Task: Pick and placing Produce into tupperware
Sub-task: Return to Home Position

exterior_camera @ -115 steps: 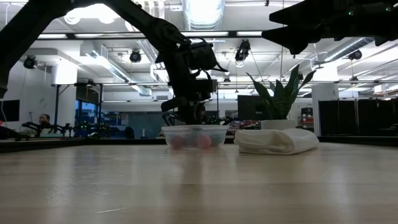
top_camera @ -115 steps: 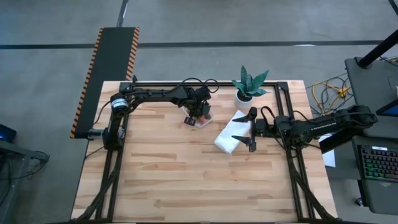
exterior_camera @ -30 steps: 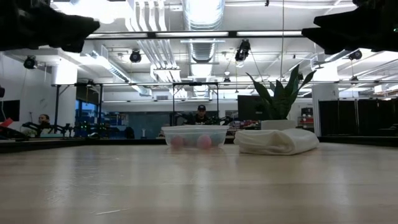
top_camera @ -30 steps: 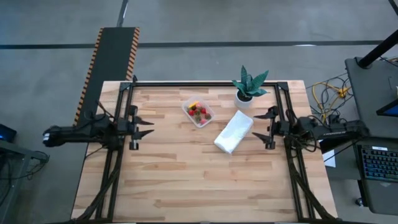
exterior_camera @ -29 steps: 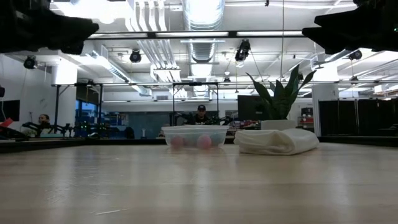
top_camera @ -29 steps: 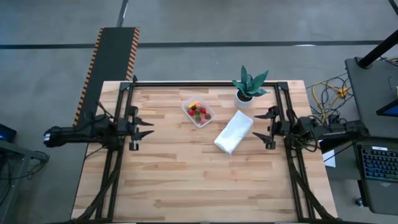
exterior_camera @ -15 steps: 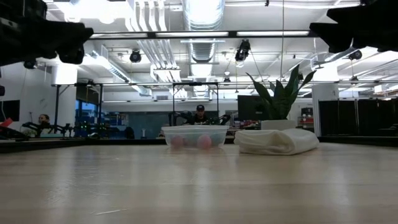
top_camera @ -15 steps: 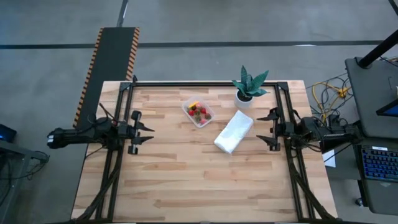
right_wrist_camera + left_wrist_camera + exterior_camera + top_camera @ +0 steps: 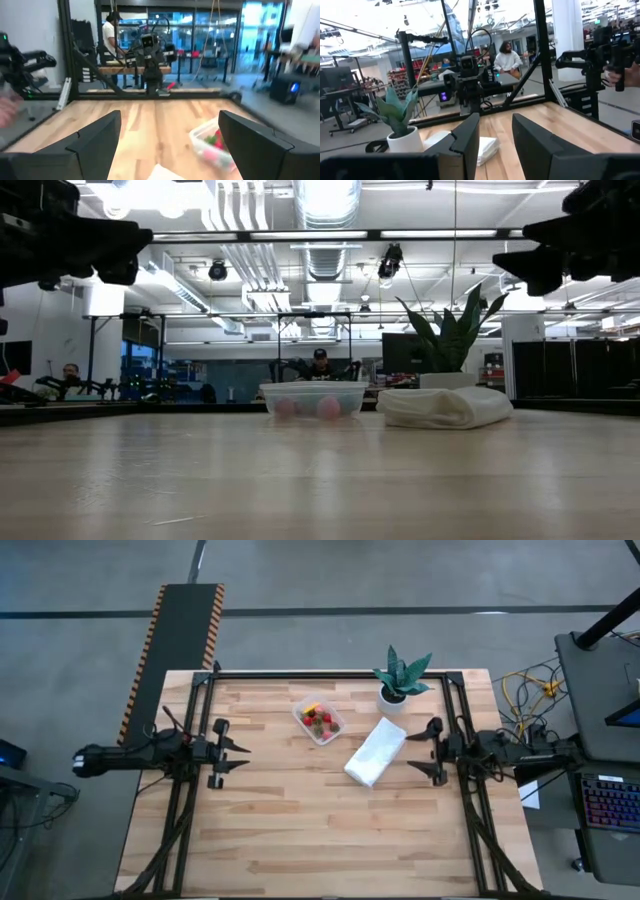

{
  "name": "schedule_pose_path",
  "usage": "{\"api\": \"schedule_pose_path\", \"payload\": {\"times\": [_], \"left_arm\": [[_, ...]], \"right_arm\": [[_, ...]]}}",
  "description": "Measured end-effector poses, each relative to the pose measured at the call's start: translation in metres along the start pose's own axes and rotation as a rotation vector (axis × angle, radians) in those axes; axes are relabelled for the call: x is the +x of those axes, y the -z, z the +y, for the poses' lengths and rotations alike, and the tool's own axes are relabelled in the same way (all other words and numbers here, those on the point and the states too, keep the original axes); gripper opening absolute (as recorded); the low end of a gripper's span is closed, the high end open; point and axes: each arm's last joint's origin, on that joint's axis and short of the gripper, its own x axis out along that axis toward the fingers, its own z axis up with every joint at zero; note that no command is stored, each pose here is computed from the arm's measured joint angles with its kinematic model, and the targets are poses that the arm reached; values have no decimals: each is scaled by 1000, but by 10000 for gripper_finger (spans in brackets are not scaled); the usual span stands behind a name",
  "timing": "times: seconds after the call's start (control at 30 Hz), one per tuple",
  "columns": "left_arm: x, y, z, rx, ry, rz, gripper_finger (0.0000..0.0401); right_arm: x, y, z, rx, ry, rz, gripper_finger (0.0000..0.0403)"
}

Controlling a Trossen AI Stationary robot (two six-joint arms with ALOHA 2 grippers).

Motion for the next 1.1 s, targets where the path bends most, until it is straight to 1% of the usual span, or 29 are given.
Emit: {"api": "schedule_pose_path", "payload": {"times": [0.17,0.27,0.73,1.1], "left_arm": [[1,1,0,-1,1,13,102],[1,2,0,-2,-1,21,102],[3,5,0,-6,6,55,102],[3,5,0,-6,6,52,103]], "right_arm": [[0,1,0,151,4,13,327],[0,1,0,196,4,13,327],[0,1,0,199,4,12,327],[0,1,0,200,4,9,327]]}}
